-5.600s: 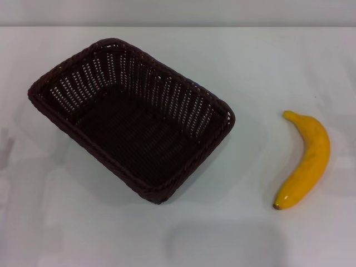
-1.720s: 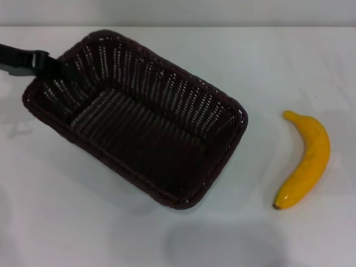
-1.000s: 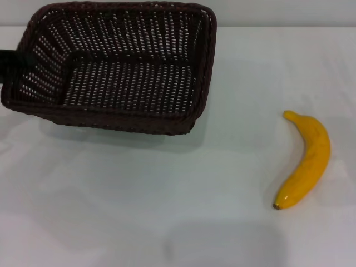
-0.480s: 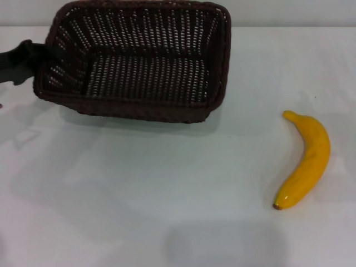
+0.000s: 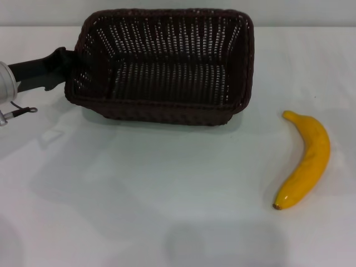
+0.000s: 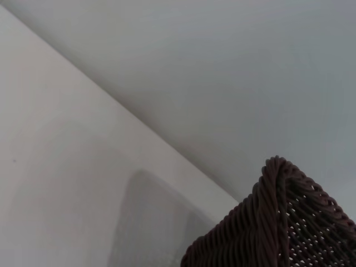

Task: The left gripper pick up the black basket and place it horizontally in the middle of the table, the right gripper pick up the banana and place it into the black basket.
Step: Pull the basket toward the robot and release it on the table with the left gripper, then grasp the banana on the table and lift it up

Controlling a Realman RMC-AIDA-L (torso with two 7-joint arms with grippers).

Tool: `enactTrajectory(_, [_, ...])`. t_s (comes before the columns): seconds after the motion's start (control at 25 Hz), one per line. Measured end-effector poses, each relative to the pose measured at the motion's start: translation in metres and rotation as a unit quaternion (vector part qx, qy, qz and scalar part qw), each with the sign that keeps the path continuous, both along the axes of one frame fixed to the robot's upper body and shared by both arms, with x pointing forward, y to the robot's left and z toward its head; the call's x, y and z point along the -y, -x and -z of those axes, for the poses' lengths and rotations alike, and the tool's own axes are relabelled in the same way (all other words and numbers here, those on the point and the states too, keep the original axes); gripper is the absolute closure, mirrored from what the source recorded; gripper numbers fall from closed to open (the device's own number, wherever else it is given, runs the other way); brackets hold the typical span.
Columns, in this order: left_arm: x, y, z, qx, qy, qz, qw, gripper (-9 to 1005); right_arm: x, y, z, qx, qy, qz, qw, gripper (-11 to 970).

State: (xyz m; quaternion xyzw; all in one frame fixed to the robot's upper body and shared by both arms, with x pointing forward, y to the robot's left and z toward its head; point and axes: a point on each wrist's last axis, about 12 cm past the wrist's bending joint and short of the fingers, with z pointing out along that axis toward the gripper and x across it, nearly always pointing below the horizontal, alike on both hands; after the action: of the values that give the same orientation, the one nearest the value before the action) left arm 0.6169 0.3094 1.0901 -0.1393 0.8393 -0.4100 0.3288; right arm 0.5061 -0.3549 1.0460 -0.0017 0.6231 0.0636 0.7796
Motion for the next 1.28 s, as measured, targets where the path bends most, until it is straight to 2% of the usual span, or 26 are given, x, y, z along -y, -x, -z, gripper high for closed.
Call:
enactTrajectory(0.36, [0.012, 0.004, 0.002, -0.004, 0.016, 0.026, 1.000, 658, 0.000, -0.004, -0.002, 0.001, 0.003, -0.001, 1.000, 117])
enactTrajectory(0.48, [0.021, 0.009, 0.002, -0.002, 0.037, 0.046, 0.998, 650, -0.001, -0.005, -0.002, 0.002, 0.003, -0.003, 1.000, 117])
enactTrajectory(0.68, [0.021, 0.020, 0.003, 0.019, 0.057, 0.066, 0.996, 615, -0.002, -0.005, -0.002, 0.001, 0.004, -0.007, 1.000, 118])
enactTrajectory(0.84, [-0.003, 0.035, 0.001, 0.060, 0.055, 0.054, 0.995, 517, -0.002, -0.004, -0.002, 0.001, 0.005, -0.006, 1.000, 118])
enactTrajectory(0.88, [-0.012, 0.041, 0.000, 0.071, 0.057, 0.044, 0.995, 493, -0.001, -0.003, -0.002, 0.001, 0.005, -0.006, 1.000, 118])
enactTrajectory(0.96, [-0.032, 0.054, 0.000, 0.088, 0.056, 0.016, 0.994, 366, 0.000, -0.001, -0.001, 0.000, 0.004, -0.004, 1.000, 118])
enactTrajectory(1.08, [-0.058, 0.072, 0.001, 0.114, 0.054, -0.028, 0.992, 319, 0.004, 0.002, -0.001, -0.001, 0.002, -0.001, 1.000, 118])
enactTrajectory(1.16, [-0.070, 0.081, 0.002, 0.138, 0.051, -0.054, 0.988, 288, 0.008, 0.004, -0.001, -0.002, -0.011, -0.002, 1.000, 118])
enactTrajectory(1.28, [-0.080, 0.100, 0.007, 0.216, 0.046, -0.110, 0.969, 273, 0.020, 0.012, -0.002, -0.016, -0.061, -0.030, 0.998, 118])
